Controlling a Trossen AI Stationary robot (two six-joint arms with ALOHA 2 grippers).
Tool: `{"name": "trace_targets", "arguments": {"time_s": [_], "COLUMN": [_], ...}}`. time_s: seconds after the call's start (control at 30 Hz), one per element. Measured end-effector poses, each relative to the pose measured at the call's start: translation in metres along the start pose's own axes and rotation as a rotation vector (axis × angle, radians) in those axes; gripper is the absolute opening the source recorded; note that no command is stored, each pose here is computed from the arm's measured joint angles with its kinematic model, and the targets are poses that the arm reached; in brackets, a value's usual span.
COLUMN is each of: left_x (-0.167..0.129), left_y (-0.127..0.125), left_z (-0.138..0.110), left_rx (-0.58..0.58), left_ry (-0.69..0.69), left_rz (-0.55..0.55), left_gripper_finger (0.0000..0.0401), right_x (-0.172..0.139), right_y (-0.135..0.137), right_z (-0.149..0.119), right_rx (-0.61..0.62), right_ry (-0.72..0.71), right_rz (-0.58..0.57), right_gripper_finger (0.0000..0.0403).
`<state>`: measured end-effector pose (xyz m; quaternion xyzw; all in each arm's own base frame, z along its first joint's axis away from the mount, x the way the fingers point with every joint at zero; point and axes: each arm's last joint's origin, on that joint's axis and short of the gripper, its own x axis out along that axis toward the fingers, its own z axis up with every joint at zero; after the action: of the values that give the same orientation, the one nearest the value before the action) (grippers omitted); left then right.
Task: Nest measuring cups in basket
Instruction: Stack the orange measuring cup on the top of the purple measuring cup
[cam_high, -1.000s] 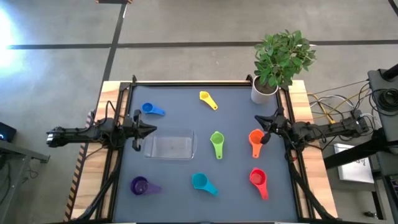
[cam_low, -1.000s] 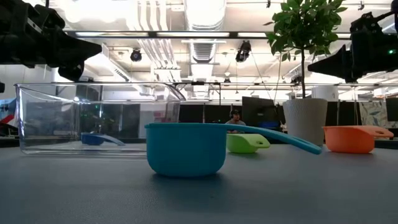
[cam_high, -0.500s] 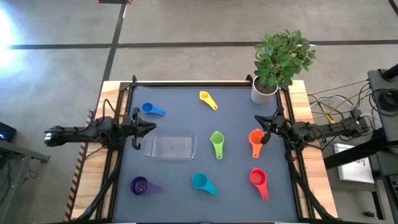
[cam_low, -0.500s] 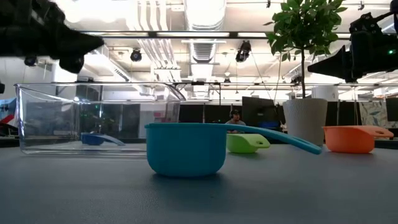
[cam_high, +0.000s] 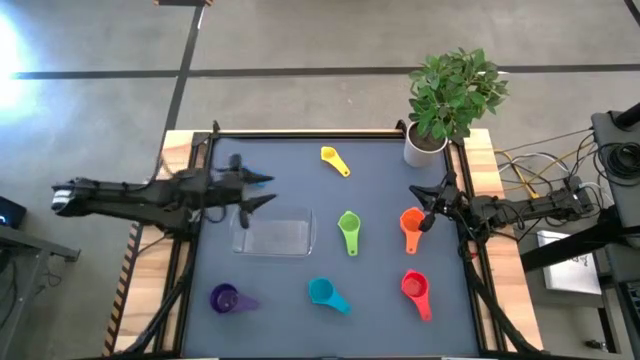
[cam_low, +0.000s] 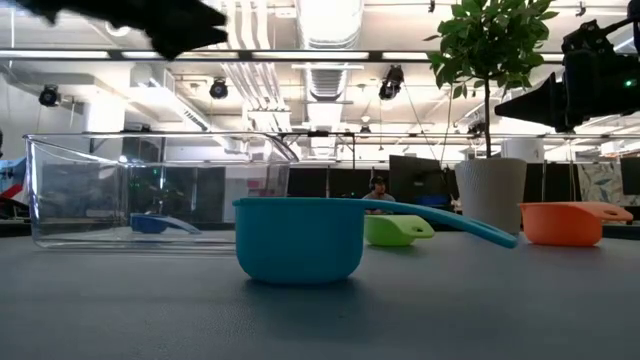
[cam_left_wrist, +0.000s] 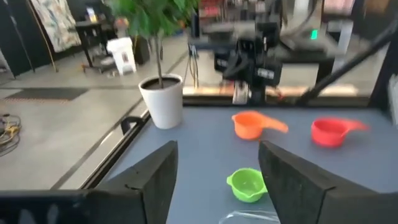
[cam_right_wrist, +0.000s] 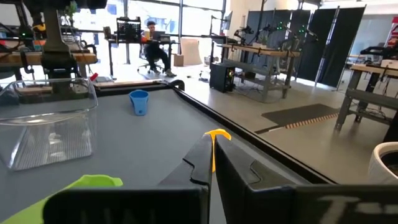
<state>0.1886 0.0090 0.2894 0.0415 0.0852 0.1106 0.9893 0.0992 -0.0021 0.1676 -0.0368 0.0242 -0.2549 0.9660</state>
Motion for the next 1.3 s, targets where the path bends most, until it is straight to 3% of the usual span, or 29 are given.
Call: {"name": "trace_targets", "arguments": {"time_s": [0.33,0.63,0.83,1.07,1.3], "left_x": [0.090,0.156,0.194,0.238,0.277], "left_y": [-0.017,-0.031,-0.042,-0.055,-0.077], "left_z": [0.043,0.048,0.037,0.001,-0.040], "left_rx": [0.139,0.220,0.212,0.228,0.328], "left_ry": [0.257,0.355,0.363,0.259,0.197], "left_rz": [-0.044,-0.082,-0.151,-0.192,-0.234], "left_gripper_finger": [0.0205,0.0206,0.0214,0.0221,0.0222], "right_x": [0.000,0.000,0.000,0.000,0.000], "right_y": [0.000,0.000,0.000,0.000,0.000], "right_z": [0.001,0.001,0.001,0.001,0.001], "right_rx": [0.001,0.001,0.003,0.001,0.000], "right_ry": [-0.003,-0.003,-0.003,-0.003,-0.002], "right_rz": [0.000,-0.001,0.000,0.000,0.000], "right_gripper_finger": [0.0009,0.0009,0.0009,0.0009,0.0009]}}
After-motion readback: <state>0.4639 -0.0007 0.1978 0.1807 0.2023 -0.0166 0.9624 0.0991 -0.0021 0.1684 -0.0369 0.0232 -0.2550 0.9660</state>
